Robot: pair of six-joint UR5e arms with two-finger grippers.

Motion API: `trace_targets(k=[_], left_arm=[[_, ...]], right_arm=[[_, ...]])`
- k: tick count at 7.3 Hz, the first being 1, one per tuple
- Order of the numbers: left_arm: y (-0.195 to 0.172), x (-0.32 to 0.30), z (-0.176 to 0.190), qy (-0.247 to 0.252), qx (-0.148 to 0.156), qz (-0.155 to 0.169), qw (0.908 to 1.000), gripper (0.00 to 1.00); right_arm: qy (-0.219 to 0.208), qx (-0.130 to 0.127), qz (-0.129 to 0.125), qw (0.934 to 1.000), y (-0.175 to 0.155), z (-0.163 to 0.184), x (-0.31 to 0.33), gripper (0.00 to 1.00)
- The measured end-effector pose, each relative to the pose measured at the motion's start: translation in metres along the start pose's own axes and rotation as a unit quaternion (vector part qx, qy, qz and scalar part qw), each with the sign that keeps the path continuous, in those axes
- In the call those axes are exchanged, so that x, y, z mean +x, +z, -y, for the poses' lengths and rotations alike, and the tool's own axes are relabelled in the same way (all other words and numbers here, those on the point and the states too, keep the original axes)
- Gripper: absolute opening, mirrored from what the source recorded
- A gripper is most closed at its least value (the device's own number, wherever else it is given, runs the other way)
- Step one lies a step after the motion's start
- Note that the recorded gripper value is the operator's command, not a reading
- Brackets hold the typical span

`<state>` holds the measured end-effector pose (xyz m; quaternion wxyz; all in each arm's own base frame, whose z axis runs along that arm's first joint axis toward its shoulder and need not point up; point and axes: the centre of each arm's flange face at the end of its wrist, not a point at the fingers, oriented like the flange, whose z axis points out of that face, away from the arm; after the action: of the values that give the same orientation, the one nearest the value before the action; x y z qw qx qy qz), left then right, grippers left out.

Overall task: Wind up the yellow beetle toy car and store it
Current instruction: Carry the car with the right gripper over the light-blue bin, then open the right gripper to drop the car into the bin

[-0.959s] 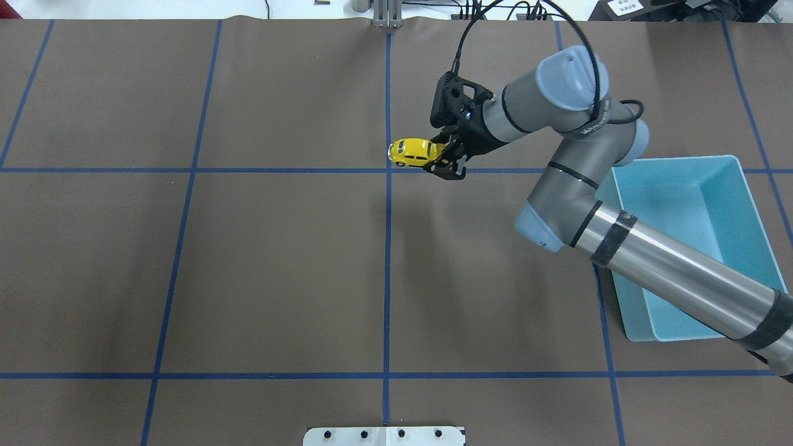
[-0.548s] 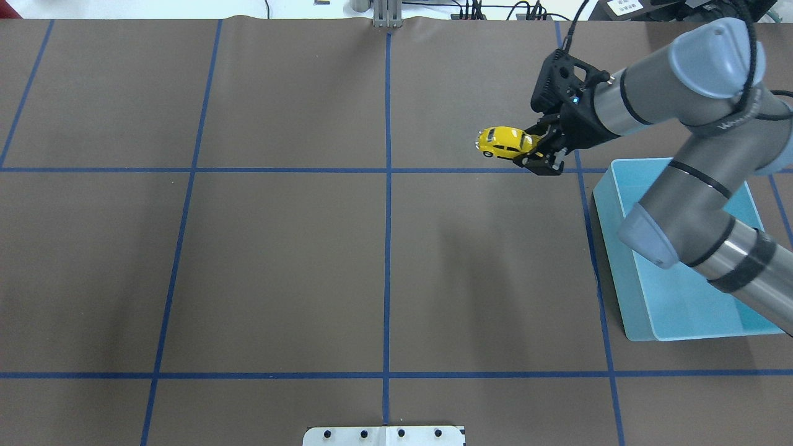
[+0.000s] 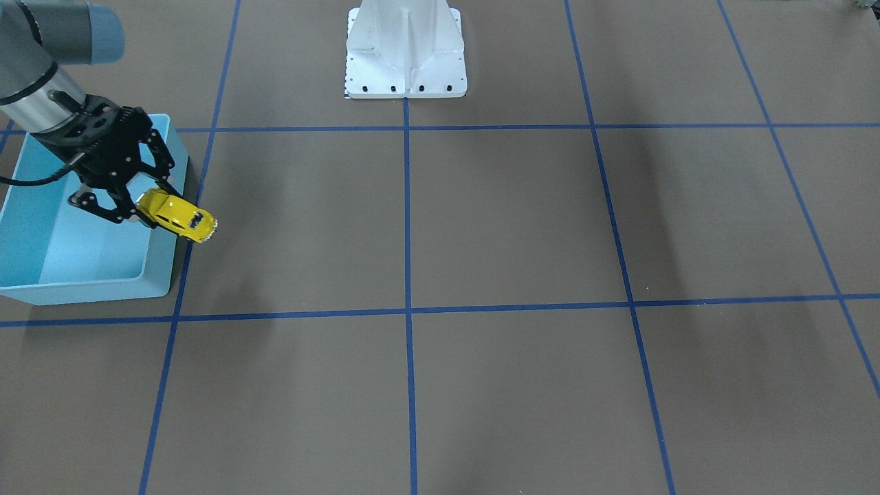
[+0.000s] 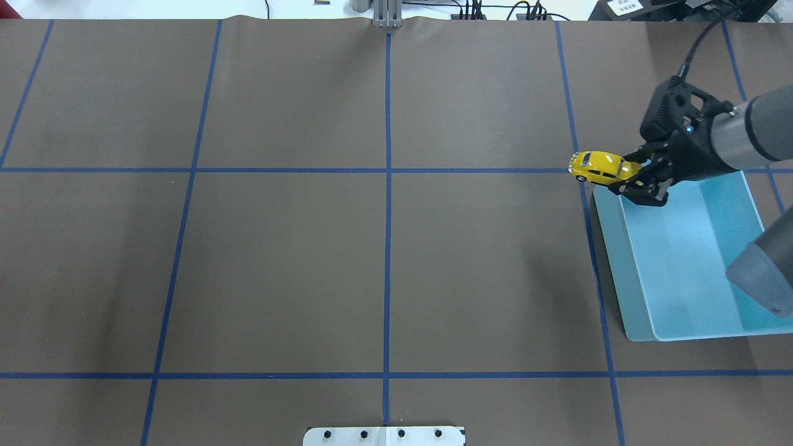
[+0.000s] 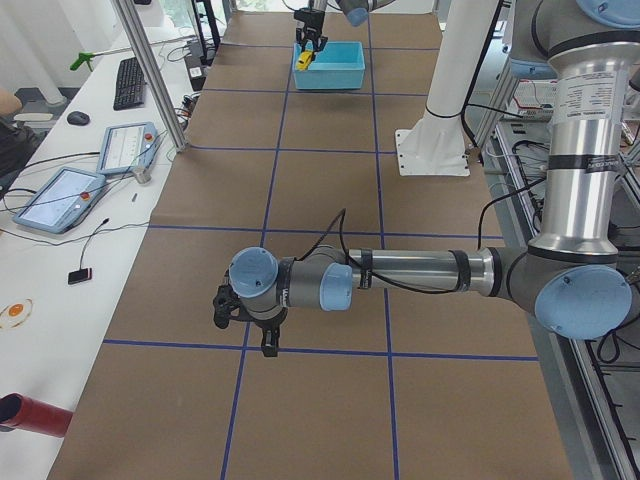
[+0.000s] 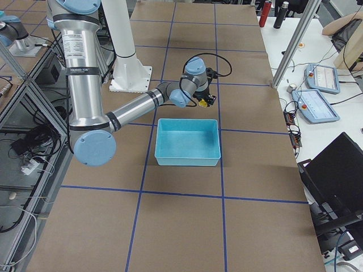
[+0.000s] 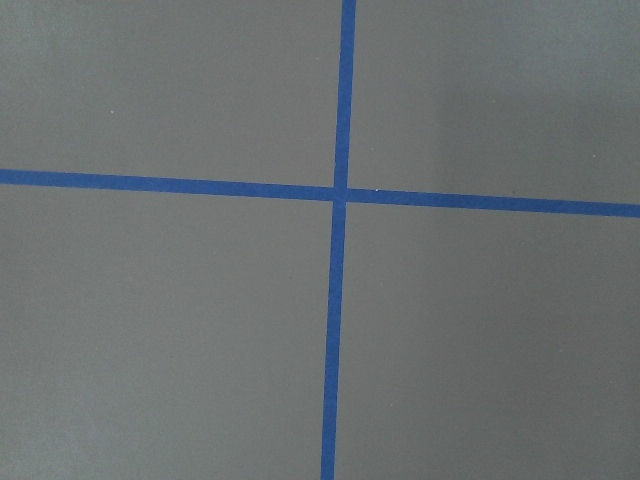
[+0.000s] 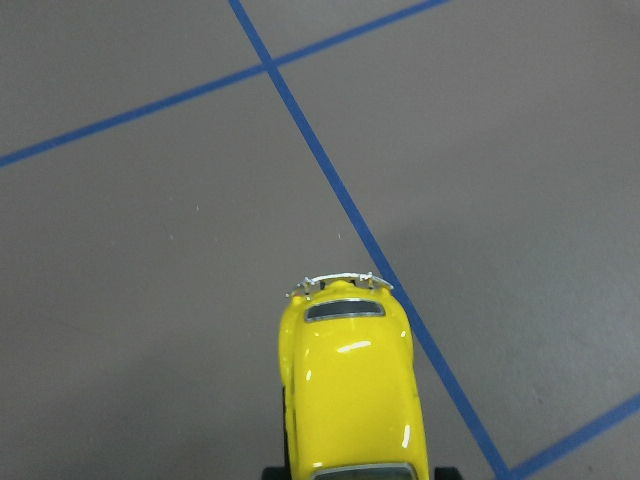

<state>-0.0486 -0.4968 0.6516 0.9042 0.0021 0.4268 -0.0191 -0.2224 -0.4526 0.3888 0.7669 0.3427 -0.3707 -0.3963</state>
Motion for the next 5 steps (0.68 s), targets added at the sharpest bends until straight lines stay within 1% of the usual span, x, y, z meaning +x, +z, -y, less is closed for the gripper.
trace_targets(k=[1,2,4,5], left_arm=[[0.000,0.000,0.000,0.001,0.001,0.000,1.0000,1.00],[0.000,0.000,0.001,0.002,0.002,0.000,1.0000,1.00],[-0.002,0.002,0.004,0.005,0.004,0.001,1.0000,1.00],[-0.003,0.004,0.006,0.006,0.005,0.001,1.0000,1.00]], right_arm=[[0.008,0.006,0.003,0.9999,-0.011,-0.031,0.007,0.00],[0.017,0.012,0.011,0.9997,-0.021,-0.062,0.014,0.00],[0.031,0.025,0.038,0.9985,-0.030,-0.131,0.023,0.00],[0.037,0.031,0.053,0.9974,-0.030,-0.157,0.028,0.58]])
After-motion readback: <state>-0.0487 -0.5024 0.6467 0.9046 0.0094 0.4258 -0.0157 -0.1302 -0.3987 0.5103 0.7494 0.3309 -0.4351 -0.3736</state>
